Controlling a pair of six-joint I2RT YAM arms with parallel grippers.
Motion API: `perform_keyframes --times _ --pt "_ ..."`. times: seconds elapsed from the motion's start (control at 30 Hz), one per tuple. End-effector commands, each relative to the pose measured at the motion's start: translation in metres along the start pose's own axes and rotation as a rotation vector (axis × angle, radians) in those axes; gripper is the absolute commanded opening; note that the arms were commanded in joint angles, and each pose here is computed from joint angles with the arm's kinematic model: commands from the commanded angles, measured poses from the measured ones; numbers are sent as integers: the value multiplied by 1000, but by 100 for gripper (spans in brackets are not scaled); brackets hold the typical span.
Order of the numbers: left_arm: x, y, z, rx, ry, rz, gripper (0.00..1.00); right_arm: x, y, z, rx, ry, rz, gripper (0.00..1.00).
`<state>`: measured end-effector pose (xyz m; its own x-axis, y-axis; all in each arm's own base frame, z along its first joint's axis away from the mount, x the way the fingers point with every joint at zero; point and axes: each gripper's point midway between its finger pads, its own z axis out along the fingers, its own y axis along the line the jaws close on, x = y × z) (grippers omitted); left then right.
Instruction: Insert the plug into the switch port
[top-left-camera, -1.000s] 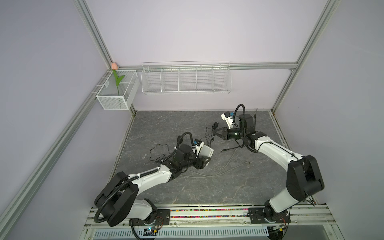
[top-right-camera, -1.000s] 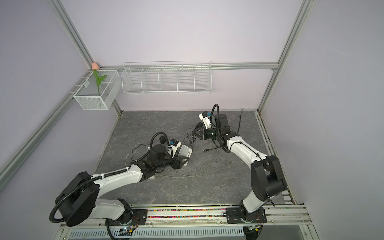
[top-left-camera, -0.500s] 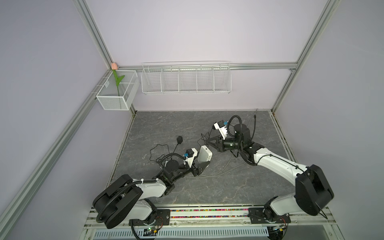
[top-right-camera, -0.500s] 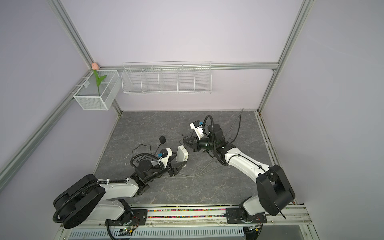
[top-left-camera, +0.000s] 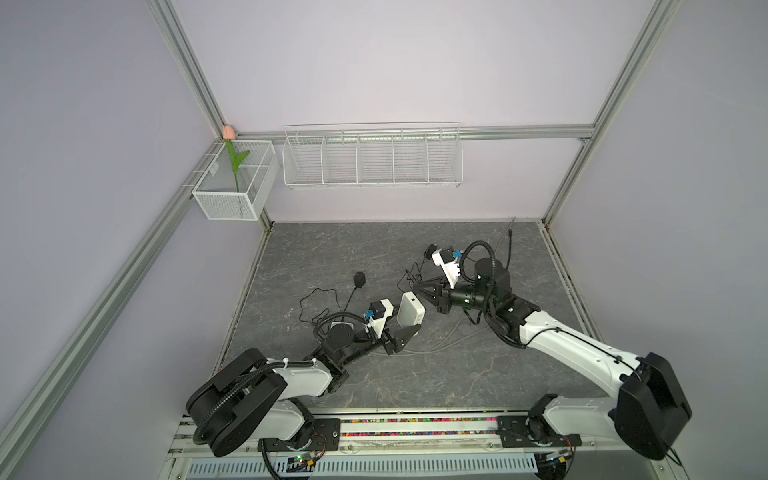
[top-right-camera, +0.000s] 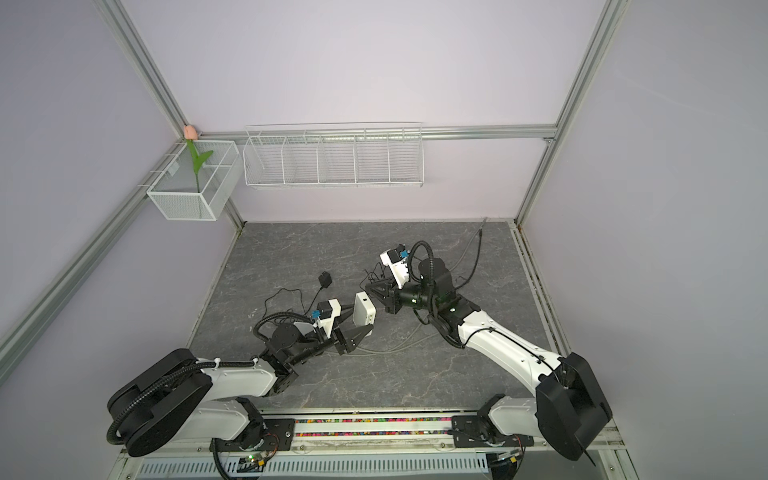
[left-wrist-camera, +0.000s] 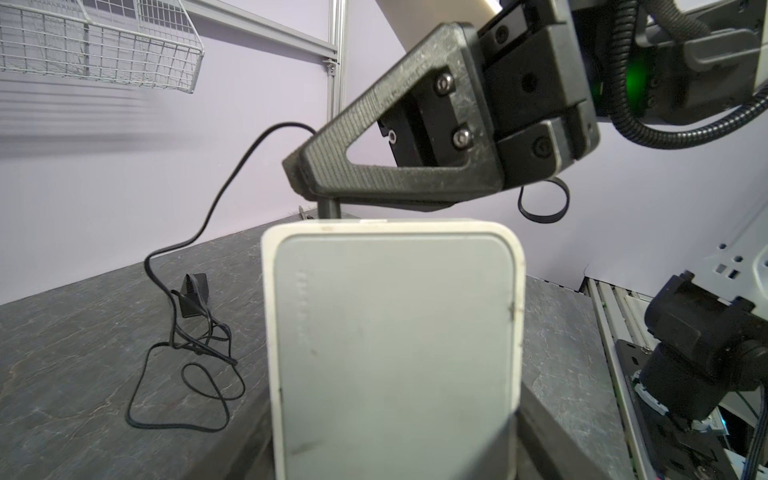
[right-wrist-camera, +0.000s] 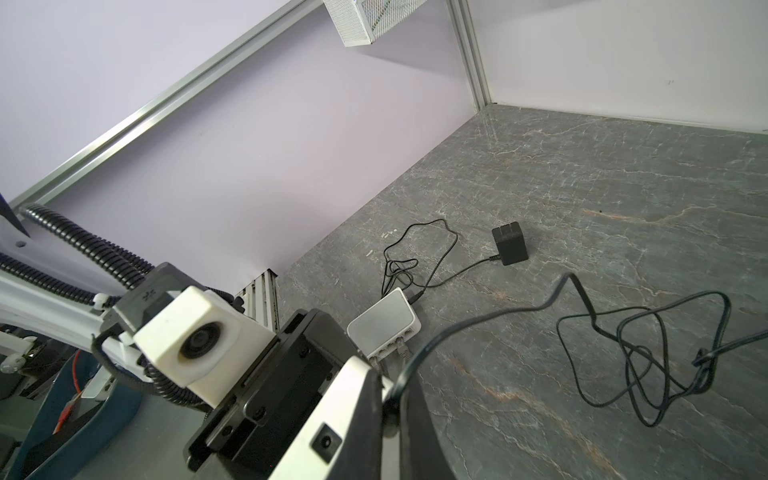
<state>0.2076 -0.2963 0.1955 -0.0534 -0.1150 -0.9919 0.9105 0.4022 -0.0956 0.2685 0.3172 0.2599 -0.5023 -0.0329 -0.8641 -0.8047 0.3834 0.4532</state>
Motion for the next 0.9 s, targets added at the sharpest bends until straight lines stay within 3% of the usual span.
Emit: perform_keyframes --times 0.0,0.47,0.87 --pt "-6 -7 -2 25 -41 25 0 -13 7 -7 13 -28 -61 7" --pt "-5 -4 1 -3 -58 58 0 -5 27 -14 -5 -44 -98 7" --pt "17 7 2 -97 -11 195 0 10 28 -15 21 -27 -116 7"
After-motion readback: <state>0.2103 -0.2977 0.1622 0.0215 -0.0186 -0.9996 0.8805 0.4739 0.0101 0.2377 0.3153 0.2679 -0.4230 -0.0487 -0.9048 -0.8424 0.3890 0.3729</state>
